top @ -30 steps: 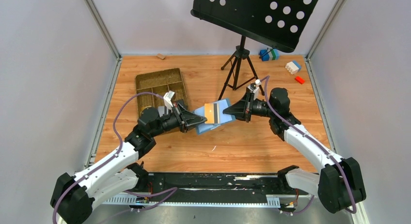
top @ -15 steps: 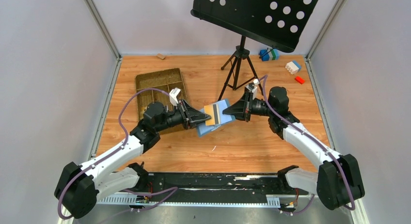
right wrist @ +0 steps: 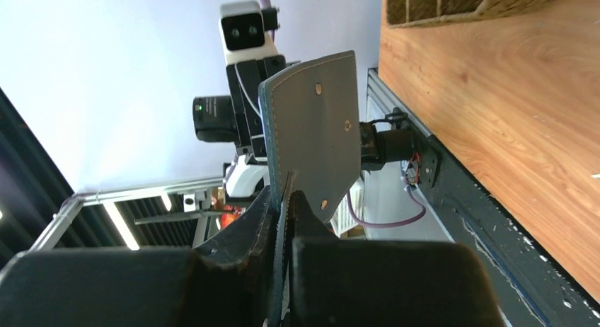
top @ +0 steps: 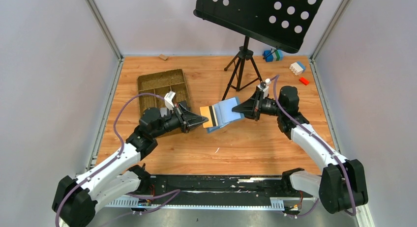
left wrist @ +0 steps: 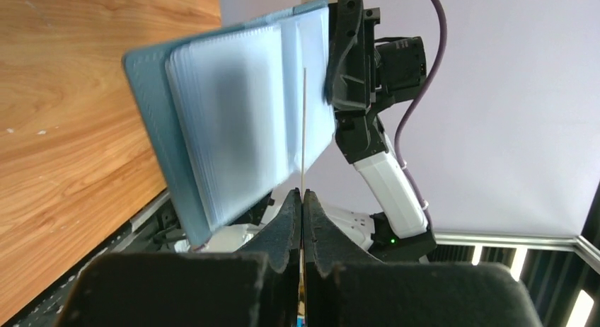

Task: Take the credit cards out of the card holder
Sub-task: Remove the credit card from the card holder, then place the credit card in the storage box.

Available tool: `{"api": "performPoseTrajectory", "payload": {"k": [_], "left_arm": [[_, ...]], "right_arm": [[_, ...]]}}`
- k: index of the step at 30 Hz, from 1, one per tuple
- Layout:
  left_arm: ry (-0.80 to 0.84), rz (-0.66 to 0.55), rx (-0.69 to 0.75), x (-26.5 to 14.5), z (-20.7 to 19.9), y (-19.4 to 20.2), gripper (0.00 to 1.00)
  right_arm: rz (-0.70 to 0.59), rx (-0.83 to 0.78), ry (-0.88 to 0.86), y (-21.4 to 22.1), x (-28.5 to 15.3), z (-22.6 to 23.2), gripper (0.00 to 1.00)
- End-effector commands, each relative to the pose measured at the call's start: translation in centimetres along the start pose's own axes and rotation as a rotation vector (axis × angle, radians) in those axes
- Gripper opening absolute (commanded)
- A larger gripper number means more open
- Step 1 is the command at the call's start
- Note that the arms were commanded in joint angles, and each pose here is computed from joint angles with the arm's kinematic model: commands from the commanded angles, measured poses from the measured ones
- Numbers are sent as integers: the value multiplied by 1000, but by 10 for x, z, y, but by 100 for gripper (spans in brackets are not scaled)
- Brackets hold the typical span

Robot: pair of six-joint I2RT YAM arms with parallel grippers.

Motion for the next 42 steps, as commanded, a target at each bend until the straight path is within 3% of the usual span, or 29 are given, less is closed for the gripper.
{"api": "performPoseTrajectory", "payload": {"k": [1,4,7,11,14,16,29,42], "left_arm": [[-50,-21,25,-13,10,3,0],[-122,-42,53,-25,19,-1,0],[-358,-39,99,-47,48,-13,0],[-824,59,273,-98,87,-36,0],[-1225,108,406,-148,94,-65,0],[-1353,123,481,-161,90,-85,0],[-1615,161,732,-155,110,-155,0],[-1755,233,722,-145,165,-169,0]], "right_arm": [[-26,-72,7,-2,-6,8,0],[-48,-87,59,-7,-7,1,0],[-76,-111,152,-10,-10,-9,0],[-91,-156,198,-10,-14,-9,0],[-92,-169,211,-8,-15,-8,0],[-91,-179,217,-7,-16,-9,0],[-86,-191,229,-3,-19,-6,0],[-82,-191,226,-2,-19,-6,0]]}}
Point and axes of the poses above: each gripper's point midway between its finger pads, its own x axis out along the fingers, its own z axis along the line the jaws close on, y = z × x, the point moved 2 cm from there along -x, back along the fingers, and after that the axes turned 11 degrees about x, right-handed, at the moved point
